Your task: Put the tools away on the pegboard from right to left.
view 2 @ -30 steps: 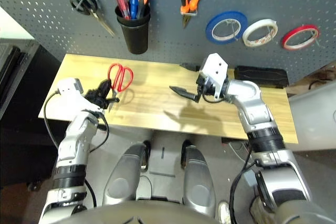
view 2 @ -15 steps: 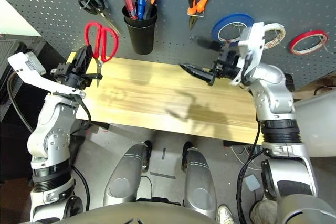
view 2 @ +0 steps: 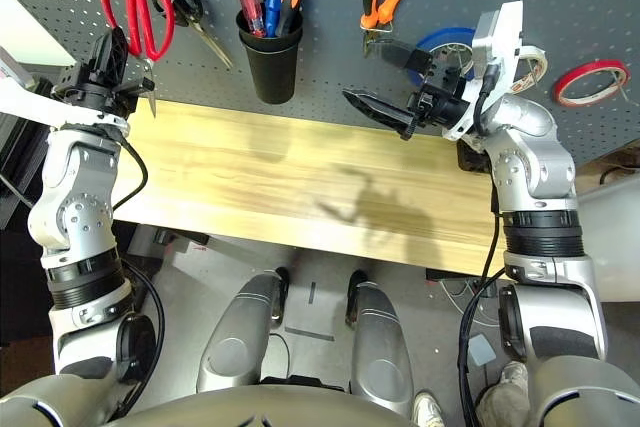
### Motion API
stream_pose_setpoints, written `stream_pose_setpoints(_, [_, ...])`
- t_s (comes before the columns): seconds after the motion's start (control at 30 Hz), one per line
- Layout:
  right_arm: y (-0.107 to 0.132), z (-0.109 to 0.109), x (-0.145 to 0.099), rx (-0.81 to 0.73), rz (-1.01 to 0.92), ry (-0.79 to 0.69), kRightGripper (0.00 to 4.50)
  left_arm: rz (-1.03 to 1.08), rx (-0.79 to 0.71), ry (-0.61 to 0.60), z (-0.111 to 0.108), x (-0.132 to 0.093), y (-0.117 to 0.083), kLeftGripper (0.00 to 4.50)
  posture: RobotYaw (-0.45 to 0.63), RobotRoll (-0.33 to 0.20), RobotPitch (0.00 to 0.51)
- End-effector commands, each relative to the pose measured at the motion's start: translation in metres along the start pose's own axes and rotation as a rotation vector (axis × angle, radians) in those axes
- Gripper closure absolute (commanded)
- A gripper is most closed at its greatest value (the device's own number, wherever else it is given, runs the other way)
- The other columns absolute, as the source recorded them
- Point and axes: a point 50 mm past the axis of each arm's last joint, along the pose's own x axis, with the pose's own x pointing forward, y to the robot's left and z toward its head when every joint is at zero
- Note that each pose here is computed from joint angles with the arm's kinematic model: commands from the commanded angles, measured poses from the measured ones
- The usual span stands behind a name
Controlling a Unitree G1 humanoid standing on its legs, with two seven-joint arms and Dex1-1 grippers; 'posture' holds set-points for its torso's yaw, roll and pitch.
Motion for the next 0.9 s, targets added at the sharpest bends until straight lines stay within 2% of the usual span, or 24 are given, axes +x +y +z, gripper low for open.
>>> stream_pose_setpoints(0.03, [0.008,-0.002,0.003,0.016,0.023,0.003,0.0,-0.009,0.031,0.005,-0.008,0.007,0.003,4.49,0.23,0.0,0.261])
stream_pose_setpoints(0.23, [0.01,-0.001,0.008,0.007,0.029,-0.011,0.0,-0.016,0.026,0.038,-0.027,0.022,0.005,4.49,0.23,0.0,0.253])
stream_pose_setpoints(0.33, [0.012,-0.003,0.01,0.005,0.03,-0.014,0.0,-0.025,0.029,0.062,-0.037,0.037,0.007,4.49,0.23,0.0,0.245])
stream_pose_setpoints(0.5, [0.015,-0.006,0.016,-0.008,0.028,-0.021,0.0,-0.066,0.106,0.149,-0.059,0.056,0.002,4.49,0.22,0.0,0.236])
stream_pose_setpoints(0.63, [0.016,-0.01,0.019,-0.038,0.003,-0.019,0.0,-0.13,0.163,0.219,-0.076,0.053,-0.001,3.17,0.2,0.0,0.226])
stream_pose_setpoints(0.9, [0.023,-0.029,0.017,-0.055,-0.061,-0.005,0.0,-0.147,0.184,0.294,-0.1,0.015,0.01,0.2,0.21,0.0,0.219])
